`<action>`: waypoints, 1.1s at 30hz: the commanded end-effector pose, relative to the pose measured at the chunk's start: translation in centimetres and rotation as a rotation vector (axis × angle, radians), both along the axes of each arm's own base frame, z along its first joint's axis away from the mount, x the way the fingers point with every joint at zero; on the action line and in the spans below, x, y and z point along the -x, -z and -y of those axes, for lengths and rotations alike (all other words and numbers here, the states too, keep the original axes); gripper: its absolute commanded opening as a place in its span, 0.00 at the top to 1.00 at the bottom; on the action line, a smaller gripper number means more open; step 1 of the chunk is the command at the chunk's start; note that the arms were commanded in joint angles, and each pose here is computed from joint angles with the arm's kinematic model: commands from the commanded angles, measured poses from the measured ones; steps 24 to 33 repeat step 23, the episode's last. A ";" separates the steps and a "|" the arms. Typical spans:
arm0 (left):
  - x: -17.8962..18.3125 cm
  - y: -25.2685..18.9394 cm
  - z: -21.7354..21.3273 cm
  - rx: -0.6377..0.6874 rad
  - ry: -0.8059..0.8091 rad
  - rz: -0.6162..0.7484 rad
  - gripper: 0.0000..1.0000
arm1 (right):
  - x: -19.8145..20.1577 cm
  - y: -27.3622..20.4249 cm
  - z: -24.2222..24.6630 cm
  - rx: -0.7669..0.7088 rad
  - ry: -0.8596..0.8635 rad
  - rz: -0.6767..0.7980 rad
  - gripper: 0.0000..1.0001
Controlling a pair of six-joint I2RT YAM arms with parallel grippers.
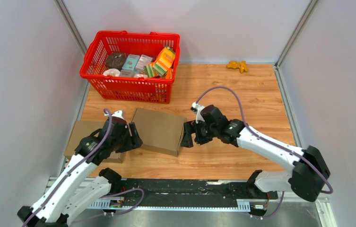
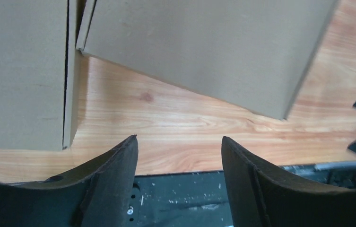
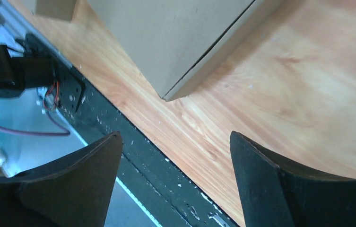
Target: Fold the paper box
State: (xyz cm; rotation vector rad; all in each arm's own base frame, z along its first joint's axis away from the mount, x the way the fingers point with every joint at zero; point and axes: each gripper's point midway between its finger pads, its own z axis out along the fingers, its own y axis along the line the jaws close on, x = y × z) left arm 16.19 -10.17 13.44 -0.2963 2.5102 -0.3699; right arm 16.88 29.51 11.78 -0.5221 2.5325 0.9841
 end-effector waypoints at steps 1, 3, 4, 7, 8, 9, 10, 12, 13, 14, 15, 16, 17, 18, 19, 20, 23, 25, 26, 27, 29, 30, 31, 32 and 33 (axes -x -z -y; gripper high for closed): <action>1.4 -7.1 0.3 0.097 0.089 0.153 0.30 | -2.6 -5.4 5.2 0.161 0.147 0.185 0.12; 1.4 -9.9 -0.2 0.079 0.133 0.243 0.30 | -4.3 -9.6 7.8 0.191 0.251 0.323 0.09; 1.4 -13.2 -0.4 0.098 0.147 0.332 0.30 | -4.3 -10.9 9.3 0.221 0.285 0.353 0.07; 1.1 -20.2 -1.6 0.067 0.175 0.534 0.30 | -5.2 -18.8 13.6 0.202 0.443 0.572 0.03; 1.0 -22.2 -2.0 0.036 0.199 0.607 0.30 | -4.9 -21.5 15.1 0.173 0.488 0.642 0.01; 0.8 -24.3 -2.4 0.022 0.195 0.672 0.30 | -5.0 -24.0 16.8 0.174 0.536 0.724 0.00; 1.2 -27.9 -2.9 0.031 0.193 0.769 0.30 | -4.6 -27.7 17.8 0.103 0.579 0.796 0.00; 1.3 -32.5 -3.2 0.024 0.210 0.934 0.28 | -2.9 -32.4 20.2 0.000 0.631 0.911 0.00; 2.0 -35.0 -3.5 0.038 0.213 1.020 0.27 | -1.9 -35.0 21.3 -0.048 0.646 0.975 0.00; 2.3 -37.6 -3.7 0.046 0.210 1.122 0.25 | -0.7 -37.5 22.7 -0.133 0.680 1.041 0.00; 2.7 -39.0 -3.8 0.057 0.210 1.176 0.23 | 0.2 -38.8 23.3 -0.181 0.681 1.086 0.00; 3.3 -40.4 -4.1 0.069 0.205 1.231 0.22 | 0.8 -40.7 23.9 -0.237 0.692 1.156 0.00; 3.8 -42.1 -4.3 0.073 0.202 1.301 0.22 | 2.5 -41.9 25.5 -0.299 0.713 1.207 0.00; 4.1 -42.9 -4.4 0.078 0.204 1.330 0.22 | 3.4 -42.4 25.1 -0.342 0.654 1.246 0.00; 4.4 -43.6 -4.6 0.080 0.198 1.352 0.22 | 4.0 -43.0 25.2 -0.346 0.619 1.318 0.00; 4.5 -44.1 -4.7 0.080 0.196 1.368 0.22 | 4.2 -43.0 25.6 -0.348 0.635 1.318 0.00; 4.5 -44.7 -4.7 0.085 0.191 1.377 0.22 | 3.1 -42.8 25.9 -0.275 0.670 1.297 0.00; 4.5 -44.7 -4.7 0.085 0.191 1.377 0.22 | 3.1 -42.8 25.9 -0.275 0.670 1.297 0.00; 4.5 -44.7 -4.7 0.085 0.191 1.377 0.22 | 3.1 -42.8 25.9 -0.275 0.670 1.297 0.00; 4.5 -44.7 -4.7 0.085 0.191 1.377 0.22 | 3.1 -42.8 25.9 -0.275 0.670 1.297 0.00; 4.5 -44.7 -4.7 0.085 0.191 1.377 0.22 | 3.1 -42.8 25.9 -0.275 0.670 1.297 0.00; 4.5 -44.7 -4.7 0.085 0.191 1.377 0.22 | 3.1 -42.8 25.9 -0.275 0.670 1.297 0.00; 4.5 -44.7 -4.7 0.085 0.191 1.377 0.22 | 3.1 -42.8 25.9 -0.275 0.670 1.297 0.00; 4.5 -44.7 -4.7 0.085 0.191 1.377 0.22 | 3.1 -42.8 25.9 -0.275 0.670 1.297 0.00; 4.5 -44.7 -4.7 0.085 0.191 1.377 0.22 | 3.1 -42.8 25.9 -0.275 0.670 1.297 0.00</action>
